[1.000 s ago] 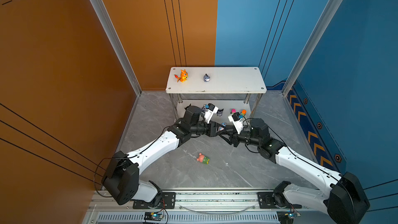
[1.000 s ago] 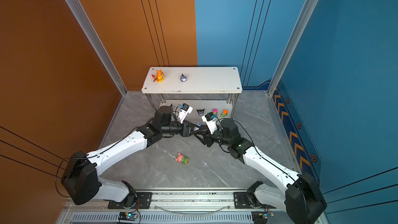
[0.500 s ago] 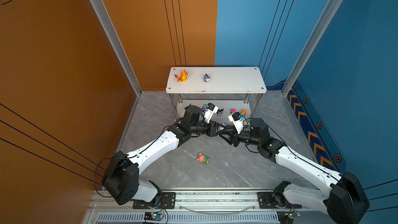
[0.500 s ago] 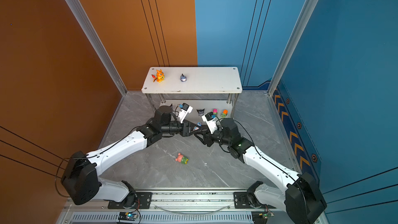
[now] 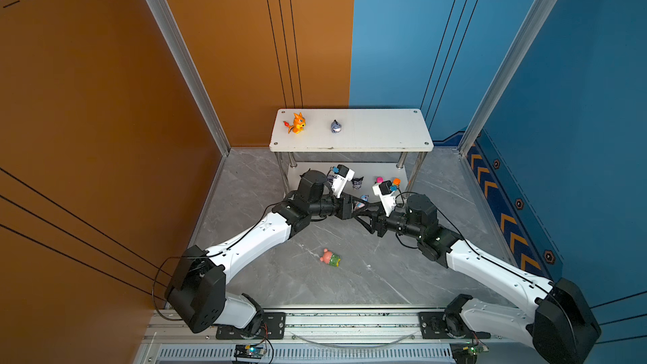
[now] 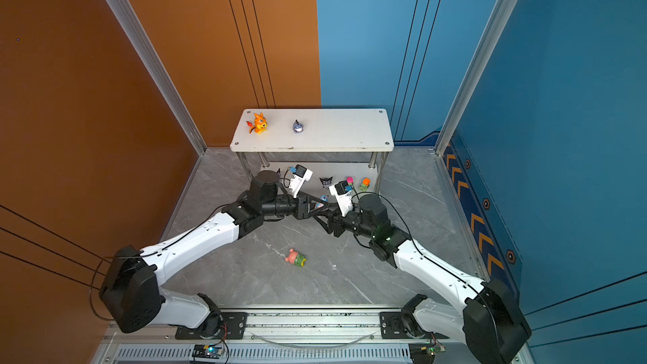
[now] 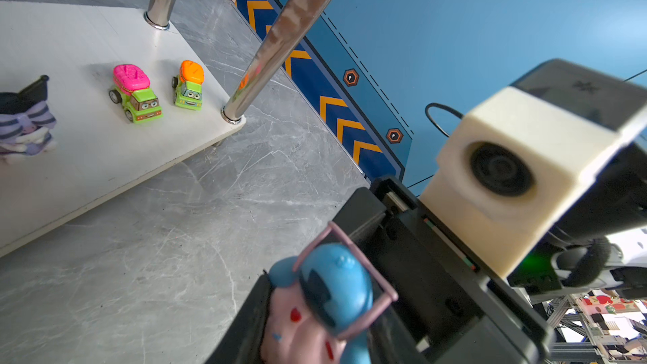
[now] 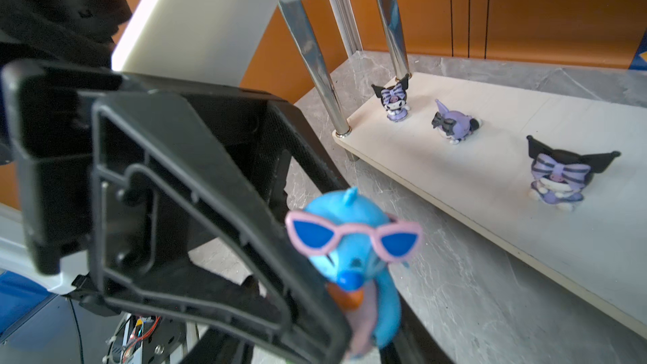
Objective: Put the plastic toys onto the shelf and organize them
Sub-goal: 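Close the right gripper on the Stitch figure held by the left gripper, then open the left gripper while the right gripper pulls the Stitch figure away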
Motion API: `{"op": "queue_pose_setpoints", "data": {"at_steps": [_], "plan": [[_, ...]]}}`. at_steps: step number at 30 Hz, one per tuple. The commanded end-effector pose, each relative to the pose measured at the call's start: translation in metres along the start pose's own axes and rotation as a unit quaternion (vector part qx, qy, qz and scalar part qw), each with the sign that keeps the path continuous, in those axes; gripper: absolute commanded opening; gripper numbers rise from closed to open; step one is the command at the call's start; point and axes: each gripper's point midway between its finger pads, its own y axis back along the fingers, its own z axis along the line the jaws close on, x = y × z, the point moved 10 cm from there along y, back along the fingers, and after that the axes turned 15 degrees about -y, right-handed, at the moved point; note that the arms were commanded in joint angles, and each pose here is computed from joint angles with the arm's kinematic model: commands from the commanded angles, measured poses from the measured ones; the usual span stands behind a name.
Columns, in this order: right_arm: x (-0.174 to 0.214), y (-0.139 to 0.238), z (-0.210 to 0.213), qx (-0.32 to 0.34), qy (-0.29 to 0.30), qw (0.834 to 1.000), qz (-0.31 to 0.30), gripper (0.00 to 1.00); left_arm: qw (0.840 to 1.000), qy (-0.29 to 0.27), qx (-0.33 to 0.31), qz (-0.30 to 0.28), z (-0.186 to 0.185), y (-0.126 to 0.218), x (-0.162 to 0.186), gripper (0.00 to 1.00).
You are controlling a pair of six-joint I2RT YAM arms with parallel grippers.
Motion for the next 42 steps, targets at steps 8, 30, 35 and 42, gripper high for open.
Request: {"op": "queue_pose_setpoints", "data": {"at_steps": [8, 30, 35, 42], "plan": [[-0.031, 0.007, 0.012, -0.011, 0.025, 0.991, -0.134, 0.42, 0.999, 0.015, 0.025, 0.028, -0.008, -0.006, 0.011, 0.39], [-0.025, 0.011, 0.011, 0.018, 0.037, 0.994, -0.097, 0.26, 1.0, -0.001, 0.002, 0.026, -0.007, 0.004, 0.007, 0.85], [-0.017, 0.015, 0.013, 0.021, 0.043, 0.996, -0.074, 0.27, 1.0, 0.001, -0.008, 0.02, -0.001, 0.006, 0.006, 0.85], [-0.004, 0.025, 0.008, 0.039, 0.037, 0.997, -0.062, 0.26, 1.0, 0.0, -0.014, 0.014, 0.002, 0.009, 0.002, 0.85]]}}
